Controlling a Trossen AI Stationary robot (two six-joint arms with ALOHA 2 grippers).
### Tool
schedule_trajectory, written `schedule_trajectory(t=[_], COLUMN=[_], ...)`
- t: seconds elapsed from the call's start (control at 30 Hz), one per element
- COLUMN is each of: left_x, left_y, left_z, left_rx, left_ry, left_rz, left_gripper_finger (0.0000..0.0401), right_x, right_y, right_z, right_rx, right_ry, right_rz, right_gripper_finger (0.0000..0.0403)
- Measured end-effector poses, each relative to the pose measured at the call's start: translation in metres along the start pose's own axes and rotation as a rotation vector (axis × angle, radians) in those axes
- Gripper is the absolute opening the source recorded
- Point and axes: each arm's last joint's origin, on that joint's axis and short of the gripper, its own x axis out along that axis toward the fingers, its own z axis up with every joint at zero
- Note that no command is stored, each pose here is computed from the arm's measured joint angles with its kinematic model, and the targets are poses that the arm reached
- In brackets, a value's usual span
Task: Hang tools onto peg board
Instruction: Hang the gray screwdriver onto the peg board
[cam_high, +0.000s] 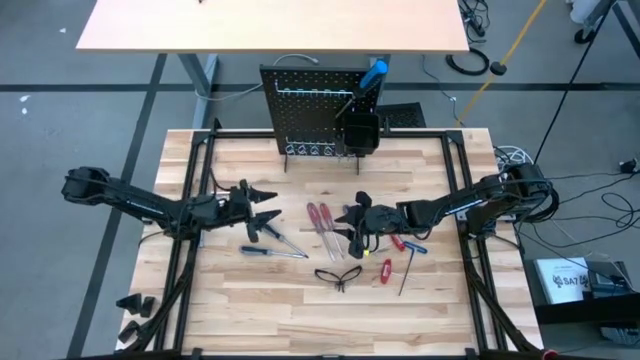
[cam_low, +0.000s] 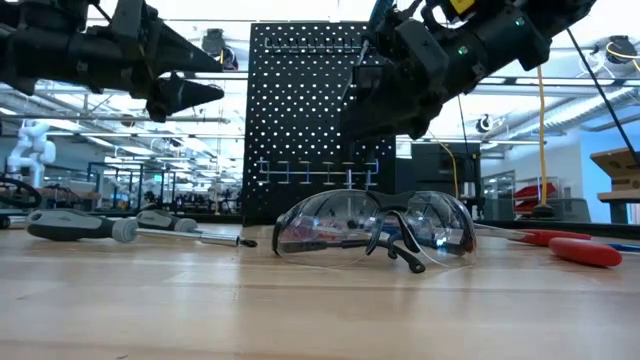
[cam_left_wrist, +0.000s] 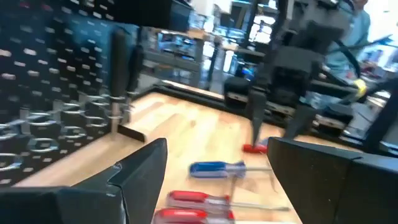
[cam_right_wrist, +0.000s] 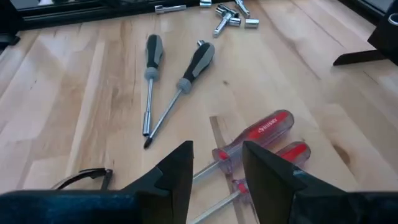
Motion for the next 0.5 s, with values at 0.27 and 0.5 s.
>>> schedule_trajectory(t=[0.27,0.5], left_x=[0.009,0.018], left_y=[-0.006,-0.009], left_z=[-0.009,-0.014], left_rx=[-0.007,0.010], left_ry=[0.029,0.024], left_rz=[-0.132,-0.170], left_gripper_finger=[0.0283,0.0283], right_x=[0.004,0.004], right_y=[-0.006,-0.011], right_z=[-0.005,-0.007], right_rx=[-0.007,0.019], right_ry=[0.042,0.071], right_rz=[-0.030,-0.052], right_gripper_finger=[0.0130,0.0130])
